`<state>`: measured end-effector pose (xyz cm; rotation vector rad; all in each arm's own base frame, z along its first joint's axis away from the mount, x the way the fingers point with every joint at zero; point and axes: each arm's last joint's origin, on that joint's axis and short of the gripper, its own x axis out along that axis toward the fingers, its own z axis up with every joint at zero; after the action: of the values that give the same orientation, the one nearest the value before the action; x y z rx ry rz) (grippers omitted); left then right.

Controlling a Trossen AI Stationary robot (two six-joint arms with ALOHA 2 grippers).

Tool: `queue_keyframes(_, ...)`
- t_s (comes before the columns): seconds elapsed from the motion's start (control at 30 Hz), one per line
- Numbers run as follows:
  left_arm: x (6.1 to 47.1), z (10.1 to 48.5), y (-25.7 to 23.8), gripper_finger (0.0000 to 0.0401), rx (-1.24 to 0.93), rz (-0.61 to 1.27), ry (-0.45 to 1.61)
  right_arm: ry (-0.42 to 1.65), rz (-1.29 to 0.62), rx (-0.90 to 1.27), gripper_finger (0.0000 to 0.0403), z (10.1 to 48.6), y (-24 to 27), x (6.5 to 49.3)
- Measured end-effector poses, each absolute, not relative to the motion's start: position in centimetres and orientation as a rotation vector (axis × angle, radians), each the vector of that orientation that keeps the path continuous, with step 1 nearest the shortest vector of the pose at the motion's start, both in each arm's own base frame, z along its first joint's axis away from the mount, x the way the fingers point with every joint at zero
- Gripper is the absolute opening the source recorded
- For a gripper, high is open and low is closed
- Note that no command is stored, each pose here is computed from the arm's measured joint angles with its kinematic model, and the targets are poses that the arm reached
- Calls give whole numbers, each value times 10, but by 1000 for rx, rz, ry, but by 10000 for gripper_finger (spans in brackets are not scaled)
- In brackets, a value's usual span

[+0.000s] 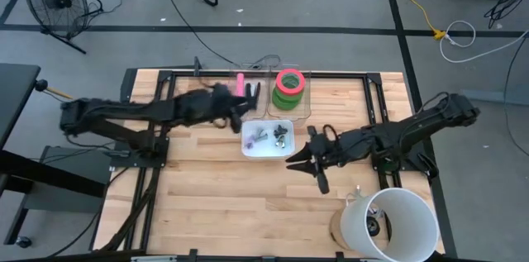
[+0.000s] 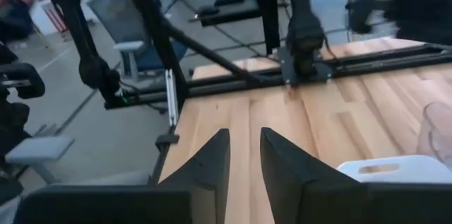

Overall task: Pick and place Stapler, Stapler remover, tape
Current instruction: Return to Home Position

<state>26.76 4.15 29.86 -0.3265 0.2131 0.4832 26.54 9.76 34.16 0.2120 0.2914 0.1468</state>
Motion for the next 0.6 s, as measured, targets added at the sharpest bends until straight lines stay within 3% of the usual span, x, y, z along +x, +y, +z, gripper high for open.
queue_keyframes(0.17,225,290,21,144,-348,384,14,247,124,228,82,353,86,258)
queue_keyframes(0.6,142,220,7,144,-356,305,-21,126,52,264,82,372,58,242)
